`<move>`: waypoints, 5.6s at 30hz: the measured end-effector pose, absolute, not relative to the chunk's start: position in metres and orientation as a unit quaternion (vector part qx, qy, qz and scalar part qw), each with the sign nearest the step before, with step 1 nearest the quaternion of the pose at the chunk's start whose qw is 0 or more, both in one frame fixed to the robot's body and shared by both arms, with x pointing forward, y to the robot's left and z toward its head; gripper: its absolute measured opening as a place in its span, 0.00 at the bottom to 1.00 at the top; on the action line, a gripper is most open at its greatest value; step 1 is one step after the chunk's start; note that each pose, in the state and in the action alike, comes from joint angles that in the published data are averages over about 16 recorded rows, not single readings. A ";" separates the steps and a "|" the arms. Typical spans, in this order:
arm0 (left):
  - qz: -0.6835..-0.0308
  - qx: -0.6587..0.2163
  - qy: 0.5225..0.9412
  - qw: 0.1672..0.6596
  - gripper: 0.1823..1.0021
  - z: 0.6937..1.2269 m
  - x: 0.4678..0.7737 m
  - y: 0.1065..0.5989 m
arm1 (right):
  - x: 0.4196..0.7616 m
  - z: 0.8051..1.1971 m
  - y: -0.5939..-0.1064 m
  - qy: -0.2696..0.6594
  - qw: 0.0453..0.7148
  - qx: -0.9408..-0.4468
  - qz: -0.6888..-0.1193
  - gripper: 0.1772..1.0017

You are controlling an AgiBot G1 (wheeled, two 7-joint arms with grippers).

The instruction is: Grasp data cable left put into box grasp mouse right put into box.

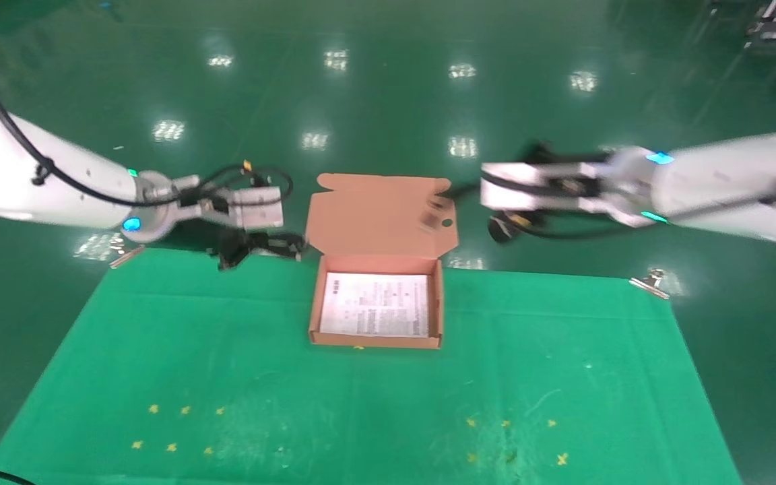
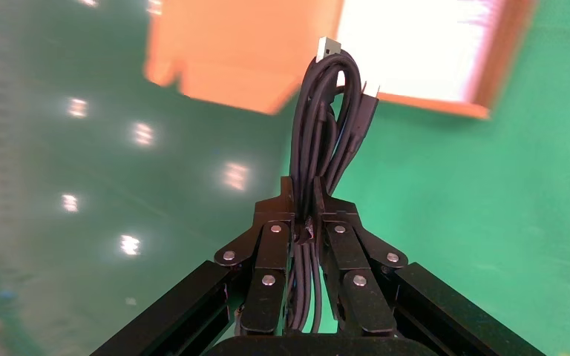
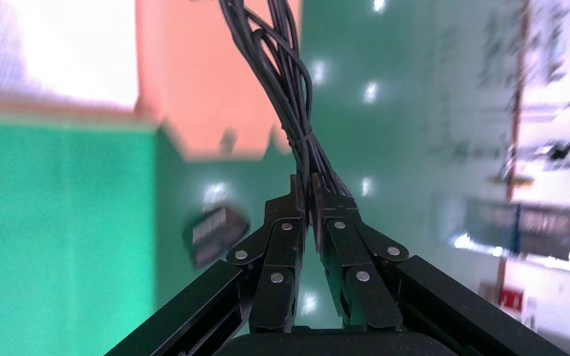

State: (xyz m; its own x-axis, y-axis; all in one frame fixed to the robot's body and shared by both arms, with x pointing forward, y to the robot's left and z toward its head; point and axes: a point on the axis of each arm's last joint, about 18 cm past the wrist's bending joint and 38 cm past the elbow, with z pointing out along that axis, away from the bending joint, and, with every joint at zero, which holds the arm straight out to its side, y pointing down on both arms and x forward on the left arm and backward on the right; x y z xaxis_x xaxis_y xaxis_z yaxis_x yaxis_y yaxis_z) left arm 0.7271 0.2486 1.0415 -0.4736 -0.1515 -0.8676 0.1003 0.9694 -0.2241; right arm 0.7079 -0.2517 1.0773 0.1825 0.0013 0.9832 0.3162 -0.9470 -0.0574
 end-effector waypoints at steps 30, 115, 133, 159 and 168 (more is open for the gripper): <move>-0.071 -0.049 0.808 0.583 0.05 1.092 0.742 0.243 | 0.728 1.117 -0.142 -0.173 0.185 -0.716 -0.650 0.02; -0.146 -0.034 0.810 0.567 0.05 1.002 0.770 0.175 | 0.730 1.024 -0.256 0.071 0.264 -0.745 -0.608 0.59; -0.230 0.021 0.798 0.556 0.05 0.969 0.764 0.122 | 0.706 1.029 -0.276 0.076 0.246 -0.744 -0.617 0.95; -0.268 0.010 0.762 0.589 0.25 1.038 0.748 0.146 | 0.705 1.061 -0.282 0.057 0.226 -0.717 -0.657 1.00; -0.311 -0.010 0.751 0.583 0.50 1.060 0.734 0.162 | 0.704 1.068 -0.292 0.049 0.200 -0.718 -0.665 1.00</move>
State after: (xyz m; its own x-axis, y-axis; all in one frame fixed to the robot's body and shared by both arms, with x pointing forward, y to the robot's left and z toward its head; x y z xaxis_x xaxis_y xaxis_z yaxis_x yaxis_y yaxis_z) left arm 0.7335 0.1617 1.0597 -0.3212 -0.3771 -0.8687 0.3475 0.8064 -0.4786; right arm 0.7042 -0.2916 1.0683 0.1120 -0.3369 0.9349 0.1953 -0.9150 -0.3531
